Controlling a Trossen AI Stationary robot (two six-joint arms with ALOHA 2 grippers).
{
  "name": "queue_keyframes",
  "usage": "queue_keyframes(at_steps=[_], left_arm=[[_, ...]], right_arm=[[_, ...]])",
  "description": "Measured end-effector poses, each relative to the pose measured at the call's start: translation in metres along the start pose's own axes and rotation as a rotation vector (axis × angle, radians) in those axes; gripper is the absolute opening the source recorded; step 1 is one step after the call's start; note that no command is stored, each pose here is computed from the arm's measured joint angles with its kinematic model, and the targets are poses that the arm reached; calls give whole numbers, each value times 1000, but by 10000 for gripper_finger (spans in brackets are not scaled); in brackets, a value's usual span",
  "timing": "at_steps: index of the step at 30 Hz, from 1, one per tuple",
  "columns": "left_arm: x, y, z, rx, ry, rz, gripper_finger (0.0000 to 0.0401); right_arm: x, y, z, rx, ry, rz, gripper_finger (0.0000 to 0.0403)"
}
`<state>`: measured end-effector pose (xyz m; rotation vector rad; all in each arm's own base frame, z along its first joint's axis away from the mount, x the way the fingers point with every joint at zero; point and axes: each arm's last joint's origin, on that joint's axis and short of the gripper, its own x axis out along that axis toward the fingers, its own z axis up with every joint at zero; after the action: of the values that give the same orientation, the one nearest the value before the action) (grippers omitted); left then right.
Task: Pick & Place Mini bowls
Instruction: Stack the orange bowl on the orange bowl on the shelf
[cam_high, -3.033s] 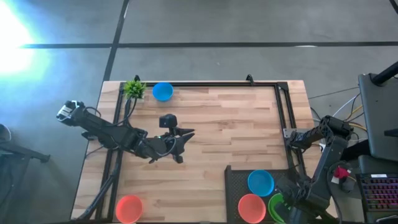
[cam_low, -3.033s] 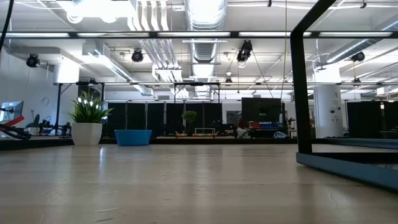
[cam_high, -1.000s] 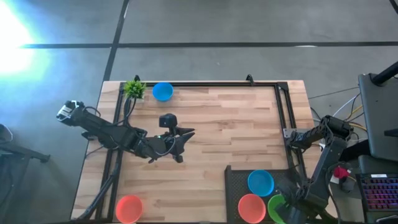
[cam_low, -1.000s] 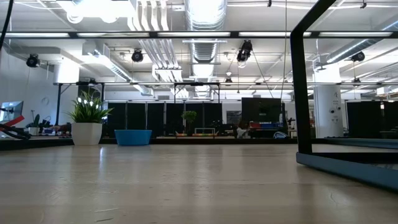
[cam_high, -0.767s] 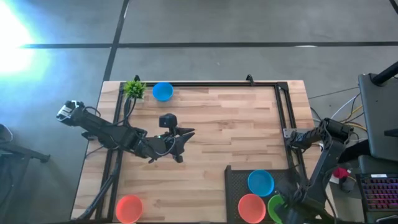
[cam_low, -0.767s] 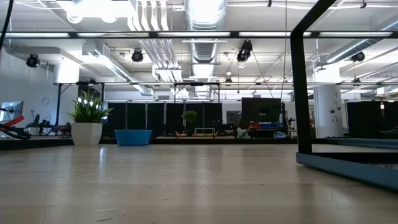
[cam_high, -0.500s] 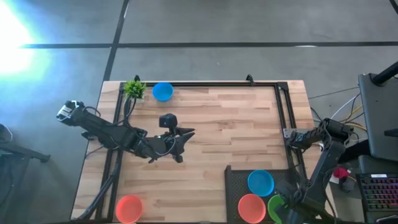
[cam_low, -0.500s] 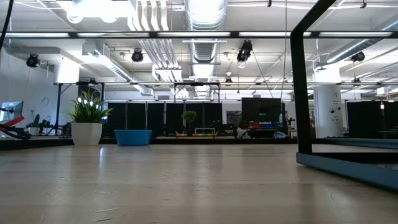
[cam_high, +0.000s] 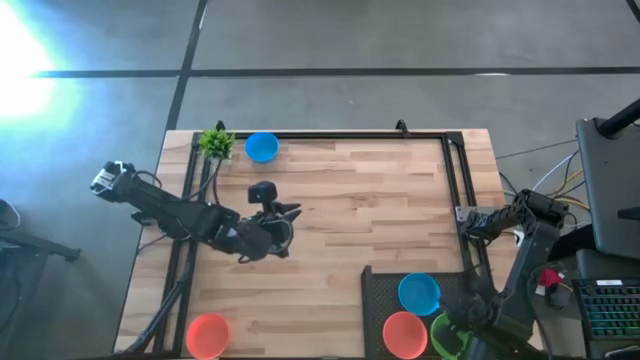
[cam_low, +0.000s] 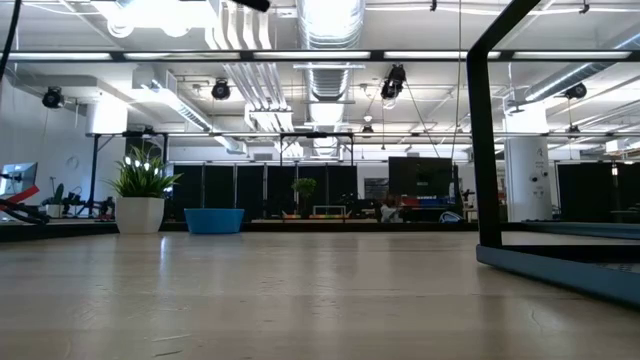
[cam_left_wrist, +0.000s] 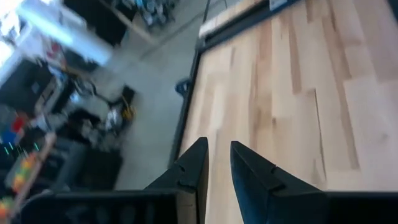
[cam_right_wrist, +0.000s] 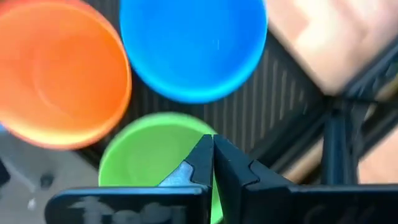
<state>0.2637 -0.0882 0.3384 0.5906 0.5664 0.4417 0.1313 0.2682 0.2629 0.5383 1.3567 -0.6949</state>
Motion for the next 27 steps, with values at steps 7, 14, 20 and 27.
queue_keyframes(at_steps=[7,14,20,27], left_arm=[[-7,0,-23,-133,183,-128,71],[-16,-7,-43,-284,437,-429,71],[-28,-11,-55,-472,683,-513,71],[-42,-20,-57,-626,851,-597,71]], right_arm=[[-4,-4,11,-78,-296,30,8],[-9,0,21,-166,-664,123,8],[-13,5,35,-206,-891,145,8],[-13,11,62,-219,-1030,79,8]])
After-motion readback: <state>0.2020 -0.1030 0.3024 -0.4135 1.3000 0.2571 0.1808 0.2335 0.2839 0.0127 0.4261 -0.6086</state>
